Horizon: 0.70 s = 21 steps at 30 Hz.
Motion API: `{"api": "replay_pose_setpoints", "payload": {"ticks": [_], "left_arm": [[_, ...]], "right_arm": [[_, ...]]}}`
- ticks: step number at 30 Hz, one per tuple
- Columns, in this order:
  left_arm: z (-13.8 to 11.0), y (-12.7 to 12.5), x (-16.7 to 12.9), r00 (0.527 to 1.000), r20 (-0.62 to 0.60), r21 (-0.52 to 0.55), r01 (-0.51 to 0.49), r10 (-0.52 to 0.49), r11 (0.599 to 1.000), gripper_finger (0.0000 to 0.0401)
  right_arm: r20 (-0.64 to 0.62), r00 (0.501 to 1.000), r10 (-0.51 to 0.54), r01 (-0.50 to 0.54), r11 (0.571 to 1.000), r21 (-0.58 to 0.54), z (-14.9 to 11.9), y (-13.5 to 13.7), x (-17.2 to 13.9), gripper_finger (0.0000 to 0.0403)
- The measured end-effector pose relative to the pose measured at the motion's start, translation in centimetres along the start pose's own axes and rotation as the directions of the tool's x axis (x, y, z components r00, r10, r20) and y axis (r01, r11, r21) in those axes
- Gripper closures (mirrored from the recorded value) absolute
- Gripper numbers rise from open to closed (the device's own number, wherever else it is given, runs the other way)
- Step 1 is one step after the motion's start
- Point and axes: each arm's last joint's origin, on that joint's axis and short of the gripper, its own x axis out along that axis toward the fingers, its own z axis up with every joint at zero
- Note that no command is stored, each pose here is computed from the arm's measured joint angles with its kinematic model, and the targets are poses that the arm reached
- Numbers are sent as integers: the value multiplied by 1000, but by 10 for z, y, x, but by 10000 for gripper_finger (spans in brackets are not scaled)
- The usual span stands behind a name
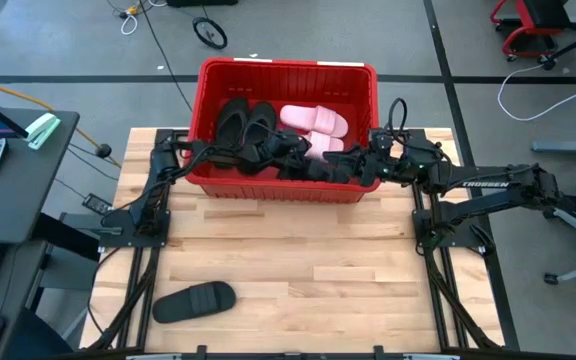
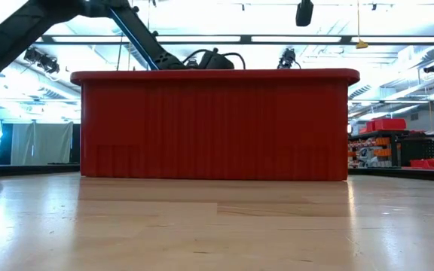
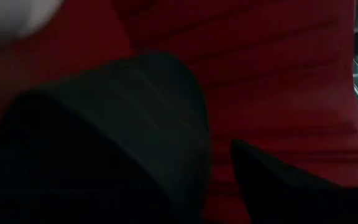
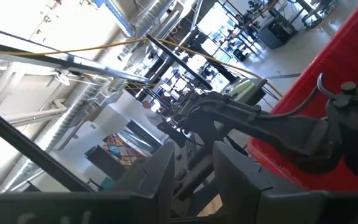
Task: Pick and place slides into bin
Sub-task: Put the top black slide into the red bin
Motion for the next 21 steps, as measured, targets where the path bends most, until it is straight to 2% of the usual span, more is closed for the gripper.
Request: {"api": "replay_pose_setpoints", "payload": {"ticks": [6,11,15,21], "left_arm": [[2,2,-1,999,40,-12,-35,35,999,148],[-2,12,-3,993,-32,-148,-118,114,982,138],[2,6,-6,998,-24,-184,-55,52,981,154],[22,-33,-20,984,104,-156,157,-142,975,168]], "right_arm": [[-2,1000,1,-1,999,49,-1,0,0,286],[-24,1000,19,-17,995,101,-6,5,0,286],[-57,997,47,-40,993,110,-14,11,-1,286],[-104,991,87,-74,990,123,-25,21,-3,286]]}}
